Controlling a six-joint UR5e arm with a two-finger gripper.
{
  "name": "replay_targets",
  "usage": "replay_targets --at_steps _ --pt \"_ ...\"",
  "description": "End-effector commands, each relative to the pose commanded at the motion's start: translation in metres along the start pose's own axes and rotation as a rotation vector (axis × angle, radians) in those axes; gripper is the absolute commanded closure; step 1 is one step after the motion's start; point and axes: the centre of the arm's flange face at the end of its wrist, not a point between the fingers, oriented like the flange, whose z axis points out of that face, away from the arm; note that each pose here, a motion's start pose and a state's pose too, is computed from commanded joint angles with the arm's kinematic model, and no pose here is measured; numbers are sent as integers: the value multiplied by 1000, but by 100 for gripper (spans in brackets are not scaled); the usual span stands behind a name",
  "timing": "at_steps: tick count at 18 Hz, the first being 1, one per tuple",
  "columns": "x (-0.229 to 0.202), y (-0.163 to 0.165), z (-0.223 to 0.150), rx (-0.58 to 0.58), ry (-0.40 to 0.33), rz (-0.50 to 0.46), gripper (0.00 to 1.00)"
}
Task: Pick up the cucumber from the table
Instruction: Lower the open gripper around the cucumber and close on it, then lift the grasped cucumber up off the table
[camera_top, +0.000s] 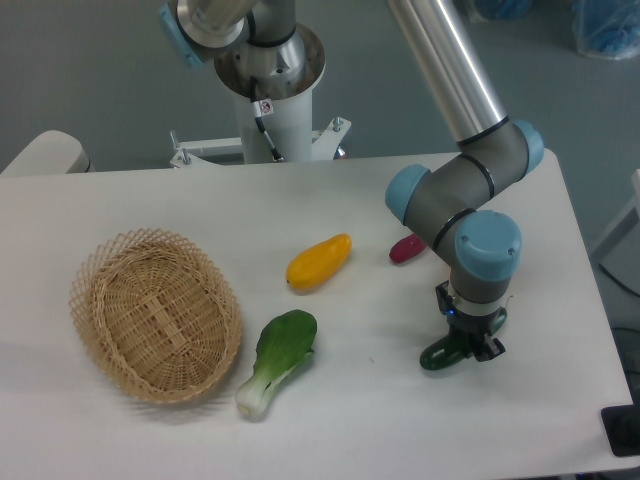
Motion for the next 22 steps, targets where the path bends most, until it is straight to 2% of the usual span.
replay_targets --at_steps 7,12,15,17,22 --pt "-24 -19 -45 3 -21 -54 100" --pt "-42 -32 -84 20 17 -84 100" --pt "-47 -59 -104 30 23 -151 100" --pt "-47 -70 -110 58 21 -195 100" --pt "-45 -82 -115 70 17 -186 100"
